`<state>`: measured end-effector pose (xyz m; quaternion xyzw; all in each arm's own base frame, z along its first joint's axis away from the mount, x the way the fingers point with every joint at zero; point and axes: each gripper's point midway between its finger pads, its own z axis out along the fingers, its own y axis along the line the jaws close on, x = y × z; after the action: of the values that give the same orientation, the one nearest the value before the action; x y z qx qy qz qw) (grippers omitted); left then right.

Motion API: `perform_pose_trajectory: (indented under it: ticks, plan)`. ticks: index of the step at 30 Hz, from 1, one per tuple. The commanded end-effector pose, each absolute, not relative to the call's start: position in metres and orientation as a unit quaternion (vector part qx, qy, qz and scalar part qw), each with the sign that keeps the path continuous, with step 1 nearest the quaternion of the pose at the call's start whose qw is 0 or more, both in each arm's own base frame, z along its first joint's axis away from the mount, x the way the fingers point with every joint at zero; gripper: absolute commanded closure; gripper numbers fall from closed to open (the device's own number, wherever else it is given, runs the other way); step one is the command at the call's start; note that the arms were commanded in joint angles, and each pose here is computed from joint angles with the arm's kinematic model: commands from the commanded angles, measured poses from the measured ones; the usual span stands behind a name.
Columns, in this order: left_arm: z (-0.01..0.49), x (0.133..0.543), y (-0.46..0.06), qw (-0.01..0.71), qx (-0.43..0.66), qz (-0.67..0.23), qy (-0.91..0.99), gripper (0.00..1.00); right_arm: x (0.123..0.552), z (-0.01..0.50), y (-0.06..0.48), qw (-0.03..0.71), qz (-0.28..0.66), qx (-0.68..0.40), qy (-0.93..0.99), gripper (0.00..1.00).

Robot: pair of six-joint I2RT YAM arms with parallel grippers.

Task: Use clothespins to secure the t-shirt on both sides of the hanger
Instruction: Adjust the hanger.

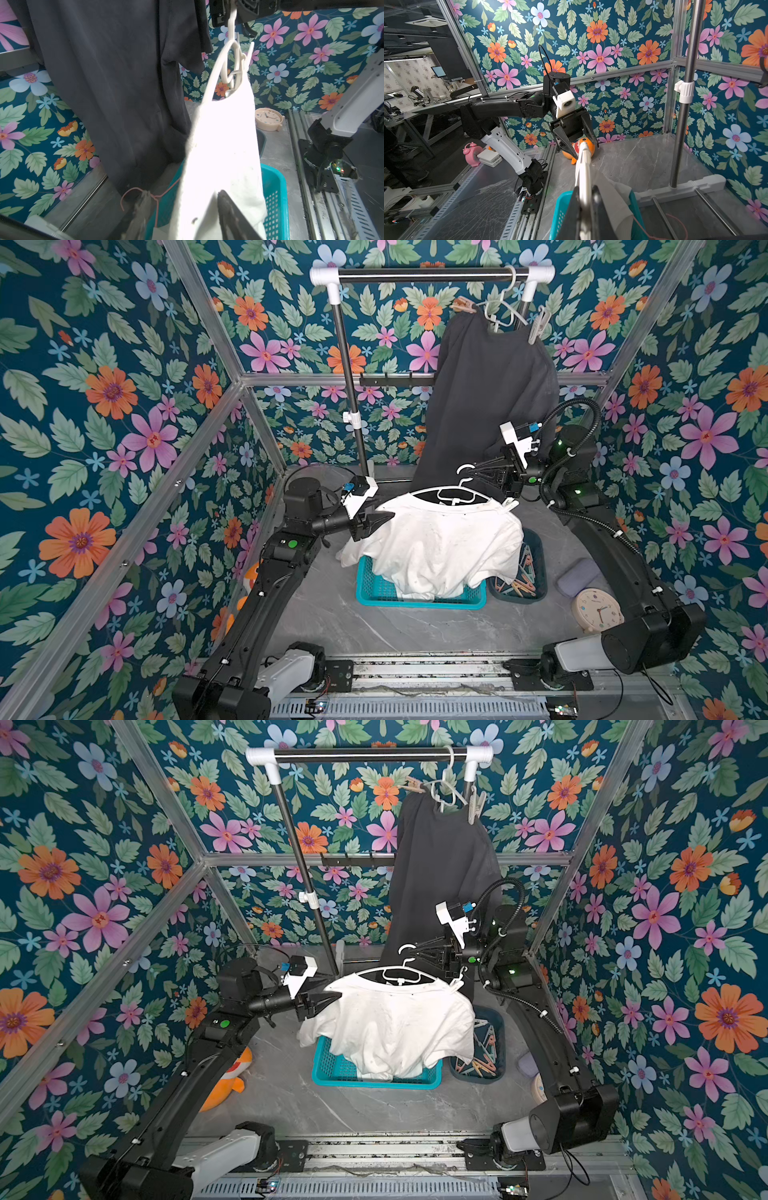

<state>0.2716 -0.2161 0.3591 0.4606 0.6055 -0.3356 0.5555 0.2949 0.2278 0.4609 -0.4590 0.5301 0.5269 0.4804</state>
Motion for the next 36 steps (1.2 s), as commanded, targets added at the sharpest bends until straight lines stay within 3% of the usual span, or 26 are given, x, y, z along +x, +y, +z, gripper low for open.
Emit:
perform_pose_trajectory:
  ticks: [1, 21, 27, 31, 36]
  plan:
    - [0.362, 0.267, -0.221, 0.544, 0.465, -0.365, 0.595, 0.51, 0.292, 0.471, 0.227, 0.491, 0.524, -0.474, 0.509, 1.00]
    - [0.362, 0.271, -0.223, 0.539, 0.460, -0.380, 0.594, 0.61, 0.305, 0.471, 0.228, 0.469, 0.545, -0.475, 0.506, 1.00]
    - [0.363, 0.273, -0.225, 0.535, 0.458, -0.387, 0.595, 0.71, 0.304, 0.473, 0.229, 0.469, 0.547, -0.475, 0.506, 1.00]
    - [0.362, 0.274, -0.226, 0.532, 0.456, -0.392, 0.596, 0.87, 0.305, 0.473, 0.228, 0.469, 0.546, -0.475, 0.505, 1.00]
    - [0.362, 0.281, -0.224, 0.540, 0.437, -0.390, 0.604, 0.88, 0.308, 0.471, 0.229, 0.469, 0.547, -0.472, 0.508, 1.00]
